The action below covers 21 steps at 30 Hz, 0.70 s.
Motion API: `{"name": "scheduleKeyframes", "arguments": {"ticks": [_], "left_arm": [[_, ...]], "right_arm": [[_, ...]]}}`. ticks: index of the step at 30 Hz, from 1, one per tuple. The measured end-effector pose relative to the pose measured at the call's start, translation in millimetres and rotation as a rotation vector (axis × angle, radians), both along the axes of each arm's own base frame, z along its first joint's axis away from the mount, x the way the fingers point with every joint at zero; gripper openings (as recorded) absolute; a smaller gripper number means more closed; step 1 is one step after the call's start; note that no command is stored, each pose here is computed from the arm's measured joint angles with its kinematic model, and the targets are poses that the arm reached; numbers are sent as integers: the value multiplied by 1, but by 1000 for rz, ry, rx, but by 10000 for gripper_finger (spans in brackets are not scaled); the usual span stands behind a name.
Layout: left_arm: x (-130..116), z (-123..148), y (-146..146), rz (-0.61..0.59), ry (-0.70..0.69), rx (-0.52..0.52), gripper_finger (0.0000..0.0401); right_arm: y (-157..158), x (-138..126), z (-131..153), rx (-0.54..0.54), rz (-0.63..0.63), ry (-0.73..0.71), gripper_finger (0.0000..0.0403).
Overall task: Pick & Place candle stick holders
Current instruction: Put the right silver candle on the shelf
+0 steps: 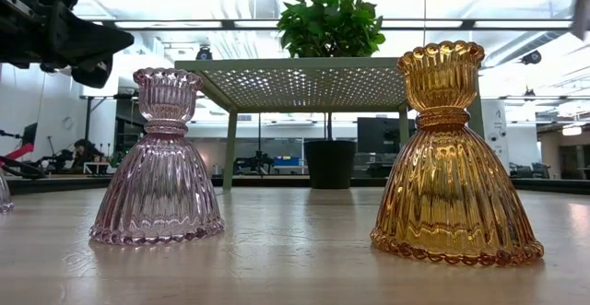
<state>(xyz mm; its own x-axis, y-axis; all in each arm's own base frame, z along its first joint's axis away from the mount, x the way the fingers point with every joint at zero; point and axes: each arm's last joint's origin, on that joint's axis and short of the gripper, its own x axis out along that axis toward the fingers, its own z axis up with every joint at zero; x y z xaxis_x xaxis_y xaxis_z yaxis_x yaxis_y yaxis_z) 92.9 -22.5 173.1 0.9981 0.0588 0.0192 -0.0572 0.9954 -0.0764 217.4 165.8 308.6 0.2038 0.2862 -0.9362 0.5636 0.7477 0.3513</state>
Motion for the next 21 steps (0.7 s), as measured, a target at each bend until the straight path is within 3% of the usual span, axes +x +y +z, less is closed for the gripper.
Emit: {"name": "scheduleKeyframes", "arguments": {"ticks": [11, 21], "left_arm": [[0, 0, 0, 0, 0, 0, 10], [0, 0, 0, 0, 0, 0, 10]], "right_arm": [[-49, -20, 45, 88, -76, -183, 33], [-91, -20, 59, 42, -156, -295, 33]]}}
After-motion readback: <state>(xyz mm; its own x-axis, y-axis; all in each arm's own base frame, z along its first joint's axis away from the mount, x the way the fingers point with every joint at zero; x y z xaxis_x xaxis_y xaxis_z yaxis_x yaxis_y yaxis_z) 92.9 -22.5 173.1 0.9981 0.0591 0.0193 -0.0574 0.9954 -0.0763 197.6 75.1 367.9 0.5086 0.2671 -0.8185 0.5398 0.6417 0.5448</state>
